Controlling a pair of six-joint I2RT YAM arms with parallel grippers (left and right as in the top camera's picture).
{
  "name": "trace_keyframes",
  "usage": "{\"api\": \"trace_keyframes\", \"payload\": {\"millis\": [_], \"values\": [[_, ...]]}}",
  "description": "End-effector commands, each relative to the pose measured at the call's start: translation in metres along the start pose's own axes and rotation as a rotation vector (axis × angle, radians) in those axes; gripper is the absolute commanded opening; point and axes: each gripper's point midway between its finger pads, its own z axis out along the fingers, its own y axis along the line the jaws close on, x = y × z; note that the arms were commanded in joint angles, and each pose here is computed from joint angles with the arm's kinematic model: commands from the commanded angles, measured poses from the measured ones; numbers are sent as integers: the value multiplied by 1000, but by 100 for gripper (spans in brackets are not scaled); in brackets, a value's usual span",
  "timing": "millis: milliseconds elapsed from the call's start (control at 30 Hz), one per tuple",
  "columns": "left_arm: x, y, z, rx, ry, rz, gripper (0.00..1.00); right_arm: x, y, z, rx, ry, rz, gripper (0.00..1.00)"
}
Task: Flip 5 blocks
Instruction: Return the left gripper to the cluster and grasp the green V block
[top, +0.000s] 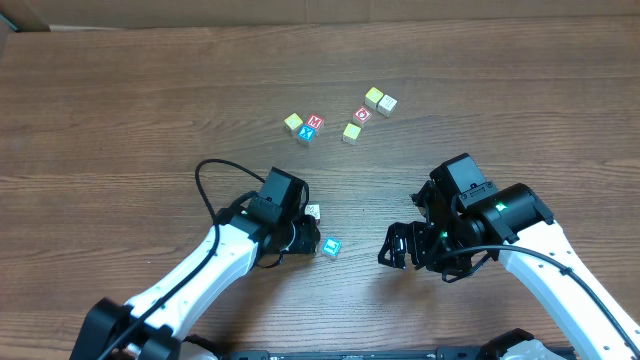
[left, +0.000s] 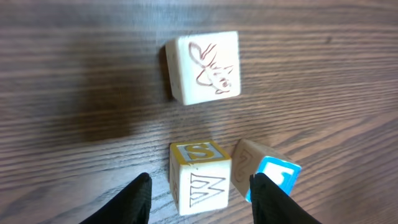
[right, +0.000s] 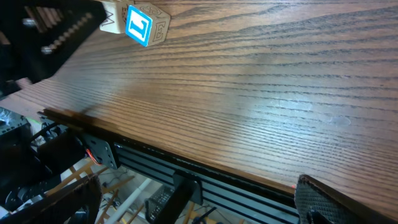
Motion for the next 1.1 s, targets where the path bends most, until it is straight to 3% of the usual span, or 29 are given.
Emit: {"api": "trace_keyframes", "payload": {"millis": [0,200,333,467,567,767,1000,1067], "values": [[-18,1,-19,-41,-86,55,45,-6,8,-7,-14,-35,-26,100],[-30,20,-25,-102,-121,90,49,-6,6,-5,-13,-34,-22,100],[-50,15,-29,-53,-188,157,70,-7,6,-4,-15,-37,-24,100],[-62,1,-29,22,-228,173,76,-7,6,-4,-14,-36,-23,100],[-61,-4,-19,60,-204,171,75,-7,6,-4,-15,-36,-23,100],[-48,-4,14,93,-93,133,63,-6,6,-4,-15,-35,-23,100],[-47,-4,27,107,-70,103,62,-6,6,-4,-13,-32,-21,100],[-48,-6,27,119,-73,98,55,-6,6,-4,-13,-33,-21,100]]}}
